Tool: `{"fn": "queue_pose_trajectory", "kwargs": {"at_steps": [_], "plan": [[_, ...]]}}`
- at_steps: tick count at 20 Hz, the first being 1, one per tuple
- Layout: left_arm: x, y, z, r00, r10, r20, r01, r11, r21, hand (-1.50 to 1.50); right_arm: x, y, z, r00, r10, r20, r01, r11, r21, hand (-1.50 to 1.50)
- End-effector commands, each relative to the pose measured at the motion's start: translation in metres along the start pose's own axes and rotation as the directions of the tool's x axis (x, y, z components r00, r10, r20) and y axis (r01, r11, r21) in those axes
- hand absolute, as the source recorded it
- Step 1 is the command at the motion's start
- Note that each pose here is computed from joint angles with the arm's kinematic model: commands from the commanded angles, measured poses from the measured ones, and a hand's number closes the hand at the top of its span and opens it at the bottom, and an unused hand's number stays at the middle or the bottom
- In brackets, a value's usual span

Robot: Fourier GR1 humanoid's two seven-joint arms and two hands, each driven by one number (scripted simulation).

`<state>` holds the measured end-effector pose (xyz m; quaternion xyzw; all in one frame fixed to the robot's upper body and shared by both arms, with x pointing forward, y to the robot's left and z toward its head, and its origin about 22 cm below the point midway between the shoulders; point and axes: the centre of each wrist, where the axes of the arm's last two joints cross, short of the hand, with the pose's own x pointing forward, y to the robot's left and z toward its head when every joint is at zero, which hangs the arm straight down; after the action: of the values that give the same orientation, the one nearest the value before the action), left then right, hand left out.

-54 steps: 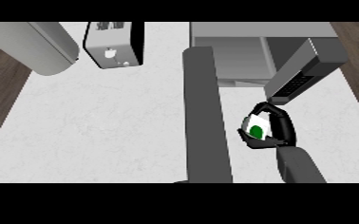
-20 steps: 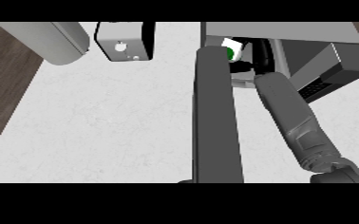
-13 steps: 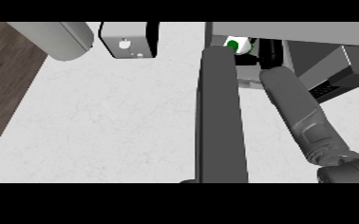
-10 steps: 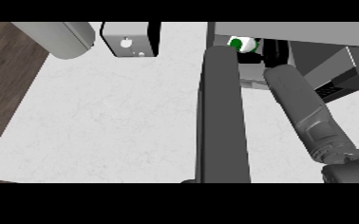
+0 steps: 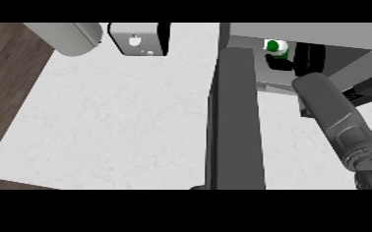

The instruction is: Pick up the milk, place it into the microwave and close the microwave

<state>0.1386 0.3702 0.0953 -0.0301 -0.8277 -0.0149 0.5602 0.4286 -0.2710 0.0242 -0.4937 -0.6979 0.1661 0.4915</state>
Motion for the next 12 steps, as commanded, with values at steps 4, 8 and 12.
{"fn": "queue_pose_trajectory", "kwargs": {"at_steps": [4, 8, 12], "plan": [[-0.008, 0.004, -0.007, 0.999, -0.034, -0.029, 0.034, 0.999, -0.006, -1.5, 0.014, 0.008, 0.0, 0.996, 0.012, 0.085, -0.012, 1.0, 0.007, -1.5], [-0.006, 0.001, -0.011, 0.999, -0.037, -0.015, 0.036, 0.999, -0.029, -1.5, 0.02, 0.004, -0.008, 0.994, -0.008, 0.11, 0.004, 0.999, 0.037, -1.5], [-0.009, -0.003, -0.013, 0.999, -0.027, -0.041, 0.023, 0.994, -0.104, -1.5, 0.026, 0.013, -0.001, 0.985, -0.095, 0.146, 0.081, 0.992, 0.097, -1.5]]}}
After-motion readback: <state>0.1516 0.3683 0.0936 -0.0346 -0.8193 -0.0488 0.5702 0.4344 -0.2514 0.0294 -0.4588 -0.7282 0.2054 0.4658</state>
